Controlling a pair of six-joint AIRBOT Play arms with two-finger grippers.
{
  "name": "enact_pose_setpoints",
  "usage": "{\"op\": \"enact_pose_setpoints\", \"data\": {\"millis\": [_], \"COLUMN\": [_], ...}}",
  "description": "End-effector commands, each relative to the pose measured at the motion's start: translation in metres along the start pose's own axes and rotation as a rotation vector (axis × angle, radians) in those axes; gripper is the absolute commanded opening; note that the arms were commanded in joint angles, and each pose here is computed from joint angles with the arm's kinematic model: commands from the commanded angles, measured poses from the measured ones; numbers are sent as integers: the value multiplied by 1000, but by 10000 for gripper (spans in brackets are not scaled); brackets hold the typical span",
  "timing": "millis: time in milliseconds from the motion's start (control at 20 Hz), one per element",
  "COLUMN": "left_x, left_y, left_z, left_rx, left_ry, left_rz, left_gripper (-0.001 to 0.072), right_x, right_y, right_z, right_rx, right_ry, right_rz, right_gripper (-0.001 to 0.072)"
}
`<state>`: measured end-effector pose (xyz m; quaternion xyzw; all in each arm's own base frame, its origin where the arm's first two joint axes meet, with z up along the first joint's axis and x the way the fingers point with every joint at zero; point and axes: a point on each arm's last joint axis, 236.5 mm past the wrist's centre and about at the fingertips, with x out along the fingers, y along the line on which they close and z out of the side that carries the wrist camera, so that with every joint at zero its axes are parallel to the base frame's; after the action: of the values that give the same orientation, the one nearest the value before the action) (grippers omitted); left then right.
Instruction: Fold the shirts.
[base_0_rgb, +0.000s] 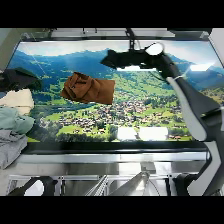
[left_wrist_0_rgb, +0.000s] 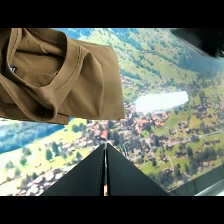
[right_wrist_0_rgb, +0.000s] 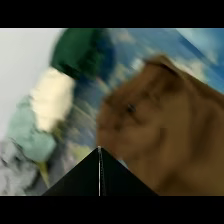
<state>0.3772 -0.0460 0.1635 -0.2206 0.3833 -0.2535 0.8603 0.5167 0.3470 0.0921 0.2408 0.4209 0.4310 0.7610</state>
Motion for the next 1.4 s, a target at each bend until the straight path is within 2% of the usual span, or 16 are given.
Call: {"op": "enact_pose_setpoints", "data": {"millis": [0, 50, 150, 250, 350, 650, 800, 900, 950, 1000, 1050, 1200, 1300, 1350], "left_x": [1, 1, 1, 0, 0, 0, 0, 0, 0, 0, 0, 0, 0, 0], "left_y": [-1, -2, -4, -6, -8, -8, -8, -8, -8, -8, -8, -8, -9, -9], "left_z": [-3, -5, -7, -10, -13, -12, -13, -13, -13, -13, -13, -13, -14, -14], "left_rx": [-2, 1, 15, 15, 15, 20, 24, 26, 26, 26, 26, 26, 26, 26], "left_ry": [14, 21, 30, 41, 54, 53, 53, 53, 53, 53, 53, 54, 60, 60], "left_rz": [-14, -18, -24, -33, -40, -40, -40, -40, -40, -39, -39, -40, -43, -44], "left_gripper": [16, 15, 15, 16, 16, 16, 16, 15, 16, 15, 16, 15, 15, 16], "right_x": [-42, -39, -27, -11, 9, 73, 104, 118, 122, 122, 120, 89, 34, -8], "right_y": [-64, -78, -109, -132, -138, -129, -118, -111, -107, -100, -91, -59, -42, -44], "right_z": [-67, -82, -99, -103, -101, -100, -105, -102, -96, -90, -80, -33, 7, 27], "right_rx": [68, 131, 282, 383, 463, 585, 613, 607, 591, 565, 537, 391, 284, 223], "right_ry": [220, 234, 219, 184, 143, 35, -2, -12, -25, -35, -45, -93, -131, -153], "right_rz": [-278, -308, -350, -350, -272, -19, 44, 65, 78, 94, 111, 137, 61, -40], "right_gripper": [27, 43, 707, 700, 700, 699, 690, 368, 337, 51, 29, 26, 26, 26]}}
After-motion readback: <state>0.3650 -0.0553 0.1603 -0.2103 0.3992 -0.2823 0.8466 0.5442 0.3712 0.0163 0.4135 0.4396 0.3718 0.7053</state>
